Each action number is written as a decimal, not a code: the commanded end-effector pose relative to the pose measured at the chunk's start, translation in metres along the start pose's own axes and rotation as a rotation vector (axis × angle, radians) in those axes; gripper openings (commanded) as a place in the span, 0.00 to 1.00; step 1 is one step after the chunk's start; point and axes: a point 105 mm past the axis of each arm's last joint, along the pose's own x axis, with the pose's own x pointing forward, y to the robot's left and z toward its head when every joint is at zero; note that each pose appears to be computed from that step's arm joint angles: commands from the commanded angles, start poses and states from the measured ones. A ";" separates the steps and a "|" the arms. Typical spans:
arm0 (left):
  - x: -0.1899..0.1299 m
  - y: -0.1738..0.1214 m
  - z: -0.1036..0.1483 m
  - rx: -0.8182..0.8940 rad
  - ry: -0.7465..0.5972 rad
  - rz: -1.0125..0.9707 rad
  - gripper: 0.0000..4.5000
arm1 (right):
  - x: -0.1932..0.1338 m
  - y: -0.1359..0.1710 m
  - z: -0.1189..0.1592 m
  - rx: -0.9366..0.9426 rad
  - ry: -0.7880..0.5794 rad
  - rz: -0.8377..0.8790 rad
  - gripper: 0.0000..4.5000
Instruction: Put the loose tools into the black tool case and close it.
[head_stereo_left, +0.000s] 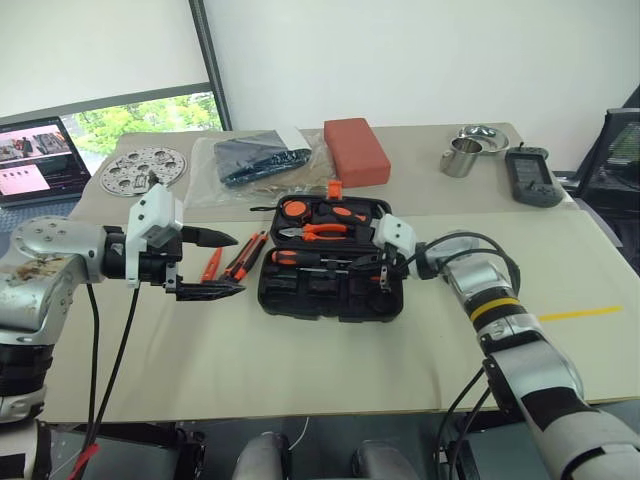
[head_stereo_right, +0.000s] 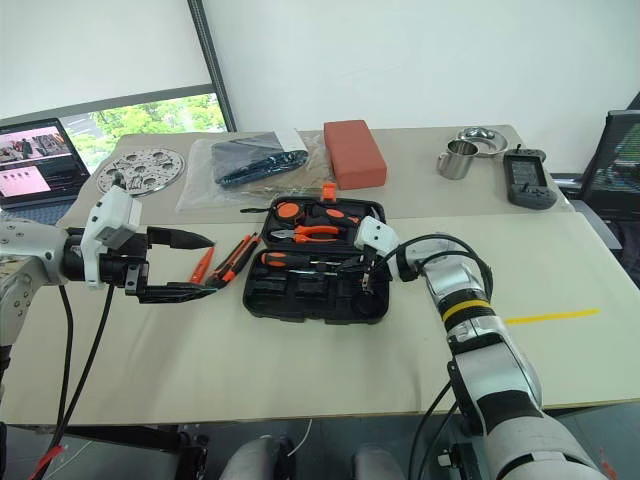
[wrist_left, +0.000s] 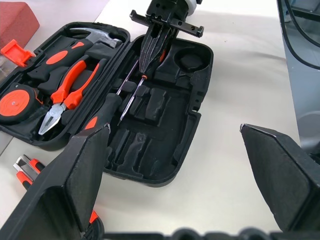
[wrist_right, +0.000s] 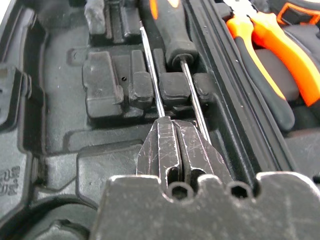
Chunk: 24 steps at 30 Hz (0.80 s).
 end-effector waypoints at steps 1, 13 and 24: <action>-0.006 0.007 0.003 0.010 -0.041 0.097 1.00 | -0.010 -0.008 0.042 -0.054 -0.166 -0.034 0.01; -0.023 0.042 -0.066 -0.157 0.009 0.769 1.00 | -0.050 0.023 0.100 -0.070 -0.371 -0.050 0.78; -0.012 0.059 -0.126 -0.375 0.122 0.987 1.00 | -0.060 0.044 0.094 -0.062 -0.344 -0.118 0.99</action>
